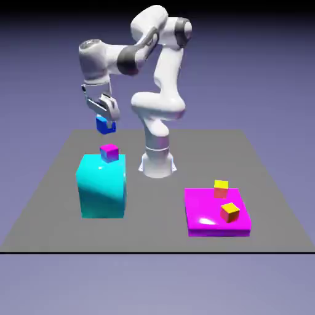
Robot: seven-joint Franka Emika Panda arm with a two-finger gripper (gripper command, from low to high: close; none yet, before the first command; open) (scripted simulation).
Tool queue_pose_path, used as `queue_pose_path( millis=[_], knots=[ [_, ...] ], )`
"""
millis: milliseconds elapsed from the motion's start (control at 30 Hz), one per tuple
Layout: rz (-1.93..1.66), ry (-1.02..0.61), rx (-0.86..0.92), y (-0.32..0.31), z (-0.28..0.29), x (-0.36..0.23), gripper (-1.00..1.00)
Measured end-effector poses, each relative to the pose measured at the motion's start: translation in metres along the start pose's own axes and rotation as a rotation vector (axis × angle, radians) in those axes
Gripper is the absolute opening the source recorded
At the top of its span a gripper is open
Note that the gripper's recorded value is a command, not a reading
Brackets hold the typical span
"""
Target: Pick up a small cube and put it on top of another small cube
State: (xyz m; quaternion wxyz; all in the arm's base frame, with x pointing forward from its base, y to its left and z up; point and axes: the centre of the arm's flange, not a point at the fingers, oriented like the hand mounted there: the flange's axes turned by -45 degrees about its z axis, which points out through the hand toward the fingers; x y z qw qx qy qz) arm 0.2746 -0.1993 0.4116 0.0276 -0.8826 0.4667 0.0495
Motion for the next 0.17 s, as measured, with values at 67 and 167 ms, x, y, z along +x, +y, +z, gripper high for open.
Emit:
queue_pose_path(
  millis=[67, 167],
  knots=[
    [0.000, 0.000, 0.000, 0.001, 0.024, -0.001, 1.00],
    [0.000, 0.001, -0.003, 0.000, 0.009, 0.000, 1.00]
  ],
)
